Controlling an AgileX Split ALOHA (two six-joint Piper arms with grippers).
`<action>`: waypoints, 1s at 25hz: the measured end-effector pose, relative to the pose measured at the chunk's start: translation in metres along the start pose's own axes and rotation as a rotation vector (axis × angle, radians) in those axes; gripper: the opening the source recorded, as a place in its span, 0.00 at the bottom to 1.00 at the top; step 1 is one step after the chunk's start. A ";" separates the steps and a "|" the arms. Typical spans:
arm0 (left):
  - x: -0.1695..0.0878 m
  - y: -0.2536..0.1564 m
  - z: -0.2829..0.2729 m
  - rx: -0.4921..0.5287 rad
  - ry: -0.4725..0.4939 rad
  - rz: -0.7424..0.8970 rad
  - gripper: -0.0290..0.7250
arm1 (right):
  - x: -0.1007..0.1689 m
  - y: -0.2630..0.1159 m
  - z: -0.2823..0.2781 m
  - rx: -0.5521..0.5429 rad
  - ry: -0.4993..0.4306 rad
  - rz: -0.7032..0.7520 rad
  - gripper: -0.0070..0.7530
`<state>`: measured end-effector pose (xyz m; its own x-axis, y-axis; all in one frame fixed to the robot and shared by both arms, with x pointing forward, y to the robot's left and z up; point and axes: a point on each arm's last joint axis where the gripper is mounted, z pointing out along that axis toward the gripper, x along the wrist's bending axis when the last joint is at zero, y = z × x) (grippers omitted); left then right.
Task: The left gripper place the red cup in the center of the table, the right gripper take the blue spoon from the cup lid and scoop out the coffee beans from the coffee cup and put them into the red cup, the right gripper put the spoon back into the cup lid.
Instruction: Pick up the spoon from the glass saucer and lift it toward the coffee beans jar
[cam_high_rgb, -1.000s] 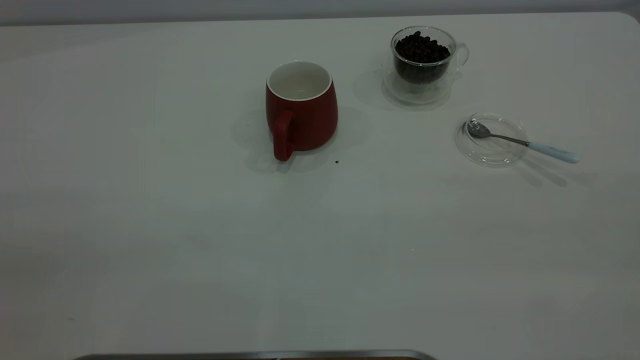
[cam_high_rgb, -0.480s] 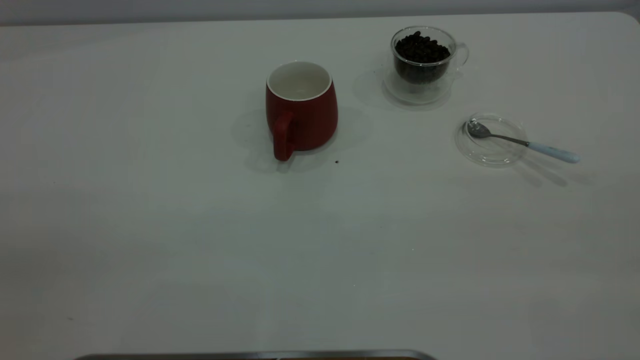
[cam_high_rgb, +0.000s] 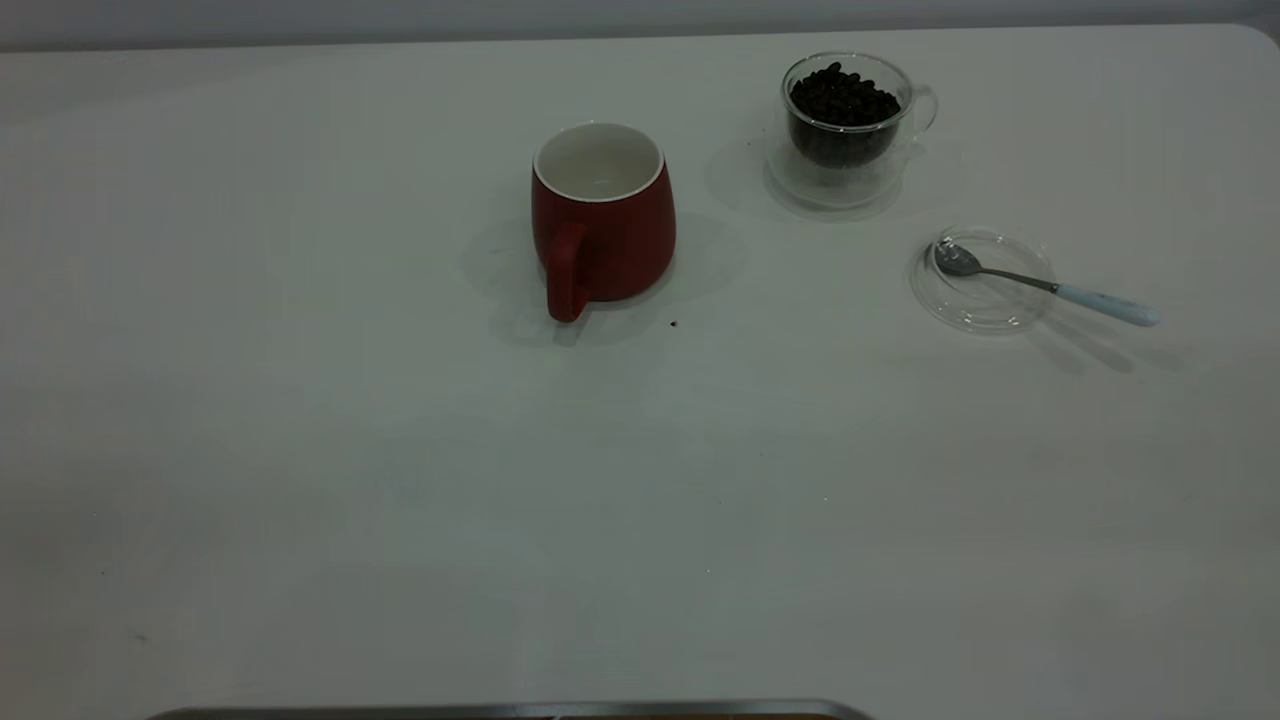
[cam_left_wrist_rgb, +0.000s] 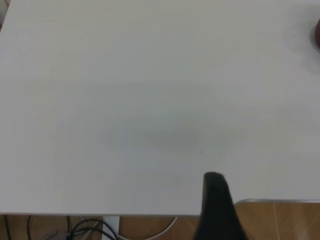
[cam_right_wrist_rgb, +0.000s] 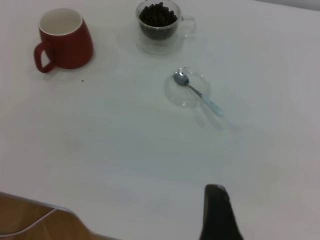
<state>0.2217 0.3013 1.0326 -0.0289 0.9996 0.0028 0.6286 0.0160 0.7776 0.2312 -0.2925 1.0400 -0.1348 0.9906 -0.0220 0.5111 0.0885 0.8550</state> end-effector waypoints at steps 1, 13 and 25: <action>0.000 0.000 0.000 0.000 0.000 0.000 0.80 | 0.001 0.000 0.000 -0.002 0.006 0.005 0.71; 0.000 0.000 0.000 0.000 0.000 0.000 0.80 | 0.003 0.080 0.049 0.061 0.129 0.211 0.71; 0.000 0.000 0.000 0.000 0.000 0.000 0.80 | 0.002 0.110 0.191 0.277 0.222 0.447 0.72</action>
<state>0.2217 0.3013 1.0326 -0.0289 0.9996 0.0028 0.6286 0.0160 0.7776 0.4497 -0.2613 1.0349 -0.0137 0.8951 0.4457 0.7588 -0.2810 0.5876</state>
